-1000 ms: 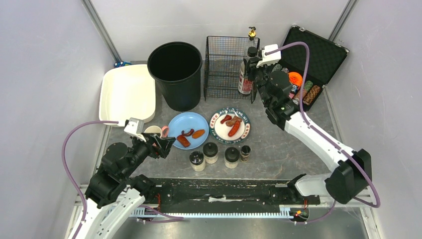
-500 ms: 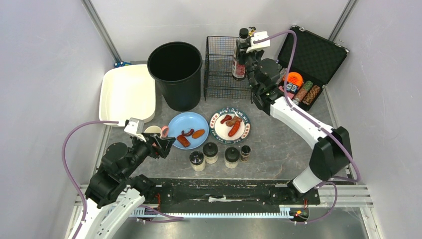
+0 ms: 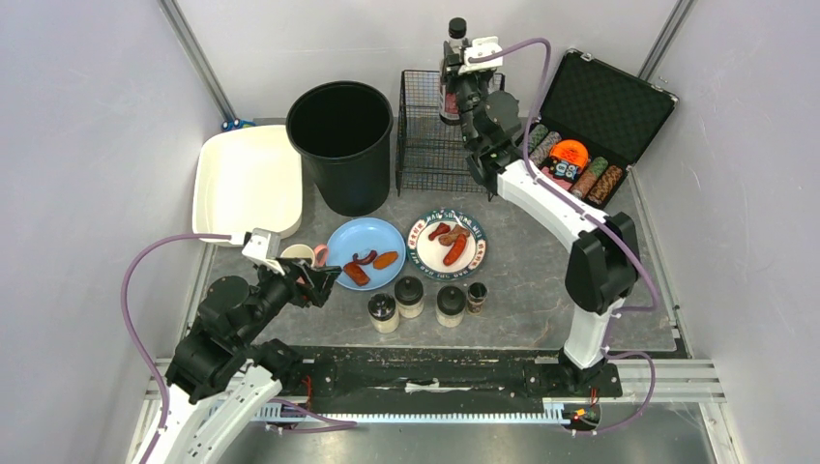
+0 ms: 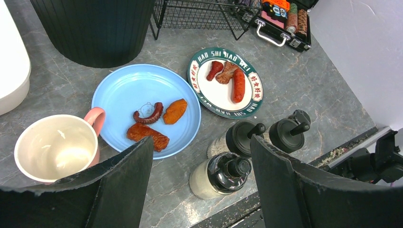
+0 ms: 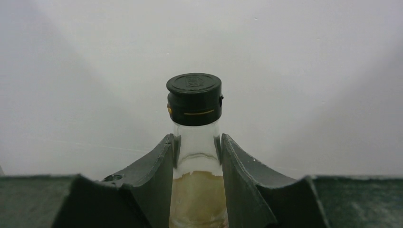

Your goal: Clear the kitchen counter

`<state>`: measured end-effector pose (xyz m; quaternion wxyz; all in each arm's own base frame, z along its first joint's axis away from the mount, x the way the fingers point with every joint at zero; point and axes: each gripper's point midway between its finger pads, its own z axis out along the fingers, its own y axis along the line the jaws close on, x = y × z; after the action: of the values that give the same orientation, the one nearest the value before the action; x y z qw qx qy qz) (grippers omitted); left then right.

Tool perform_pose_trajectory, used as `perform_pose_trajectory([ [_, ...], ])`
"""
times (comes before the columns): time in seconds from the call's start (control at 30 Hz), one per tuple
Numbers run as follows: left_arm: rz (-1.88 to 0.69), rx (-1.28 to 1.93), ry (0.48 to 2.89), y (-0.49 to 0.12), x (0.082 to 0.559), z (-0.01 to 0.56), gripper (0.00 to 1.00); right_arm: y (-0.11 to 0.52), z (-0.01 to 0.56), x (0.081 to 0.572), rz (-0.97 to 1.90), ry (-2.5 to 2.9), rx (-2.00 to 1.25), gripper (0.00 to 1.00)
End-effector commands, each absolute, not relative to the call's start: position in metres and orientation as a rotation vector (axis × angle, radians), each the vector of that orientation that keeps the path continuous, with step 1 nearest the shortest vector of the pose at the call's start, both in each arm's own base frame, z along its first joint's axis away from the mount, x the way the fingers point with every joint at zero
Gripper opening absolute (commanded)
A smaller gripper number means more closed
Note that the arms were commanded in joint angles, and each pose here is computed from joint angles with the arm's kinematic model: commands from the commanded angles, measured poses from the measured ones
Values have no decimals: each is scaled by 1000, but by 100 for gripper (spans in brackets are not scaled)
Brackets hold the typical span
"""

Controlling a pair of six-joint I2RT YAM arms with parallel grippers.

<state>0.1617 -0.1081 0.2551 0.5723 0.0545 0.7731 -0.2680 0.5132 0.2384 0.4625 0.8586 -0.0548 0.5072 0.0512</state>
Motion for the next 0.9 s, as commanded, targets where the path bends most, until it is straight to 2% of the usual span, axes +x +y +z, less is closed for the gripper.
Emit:
perform_pose_trajectory([
  [0.0,-603,133,1822,-107,166,252,80,227,554,485,142,764,-24,0],
  [0.43,-577,120,1869,-107,171,244,80,250,563,515,108,649,-37,0],
  [0.87,-615,163,1898,-118,171,238,80,240,535,561,151,603,12,0],
])
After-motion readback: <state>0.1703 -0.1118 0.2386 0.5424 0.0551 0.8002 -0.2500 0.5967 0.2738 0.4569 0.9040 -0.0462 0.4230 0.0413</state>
